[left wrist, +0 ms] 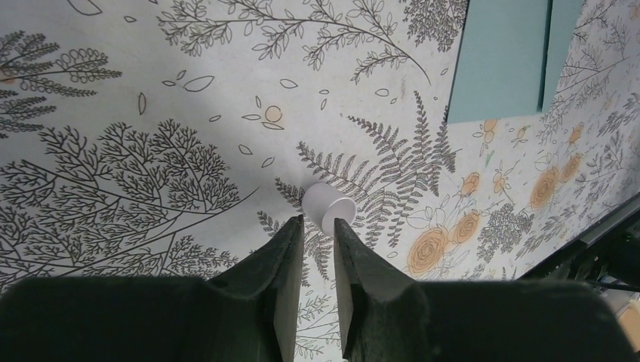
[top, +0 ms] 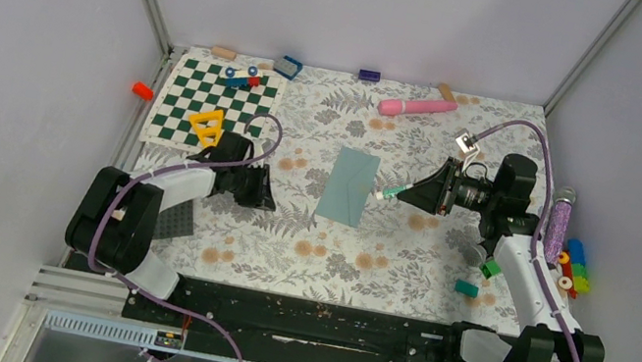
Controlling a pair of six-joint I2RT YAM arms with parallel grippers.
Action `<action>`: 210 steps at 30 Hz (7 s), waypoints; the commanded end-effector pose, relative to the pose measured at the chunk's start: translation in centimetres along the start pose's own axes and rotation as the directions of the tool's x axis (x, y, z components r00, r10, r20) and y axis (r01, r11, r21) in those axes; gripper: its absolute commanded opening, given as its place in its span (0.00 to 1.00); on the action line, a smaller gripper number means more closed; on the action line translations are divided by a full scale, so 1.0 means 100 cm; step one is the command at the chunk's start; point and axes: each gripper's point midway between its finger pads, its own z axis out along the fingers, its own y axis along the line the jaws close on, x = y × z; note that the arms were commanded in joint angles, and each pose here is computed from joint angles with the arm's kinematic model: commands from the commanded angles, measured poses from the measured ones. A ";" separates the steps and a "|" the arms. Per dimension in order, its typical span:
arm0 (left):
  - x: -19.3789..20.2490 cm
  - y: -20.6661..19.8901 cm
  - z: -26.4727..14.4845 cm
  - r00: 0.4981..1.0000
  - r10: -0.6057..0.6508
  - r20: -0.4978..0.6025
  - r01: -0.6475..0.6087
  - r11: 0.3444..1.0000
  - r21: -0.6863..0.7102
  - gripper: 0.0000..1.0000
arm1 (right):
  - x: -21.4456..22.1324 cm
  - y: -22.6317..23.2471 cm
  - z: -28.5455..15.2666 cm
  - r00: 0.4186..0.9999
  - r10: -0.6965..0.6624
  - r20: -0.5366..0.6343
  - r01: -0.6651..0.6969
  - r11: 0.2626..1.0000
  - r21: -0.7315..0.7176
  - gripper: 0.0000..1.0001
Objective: Place the letter into the envelope and seal it
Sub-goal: Adjust the solid glue cap at the center of the board.
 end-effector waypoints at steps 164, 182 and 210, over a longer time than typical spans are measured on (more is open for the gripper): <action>-0.055 -0.055 0.006 0.463 0.823 -0.329 -0.749 0.165 -0.641 0.29 | -0.029 0.017 -0.019 0.995 -0.076 0.062 0.077 0.997 -0.028 0.17; -0.053 -0.032 0.004 0.553 0.775 -0.307 -0.734 0.278 -0.620 0.19 | -0.029 0.015 -0.019 0.996 -0.065 0.066 0.067 0.997 -0.027 0.17; -0.034 -0.015 0.020 0.534 0.749 -0.391 -0.781 0.262 -0.566 0.22 | -0.030 0.016 -0.018 0.996 -0.059 0.071 0.062 0.997 -0.036 0.17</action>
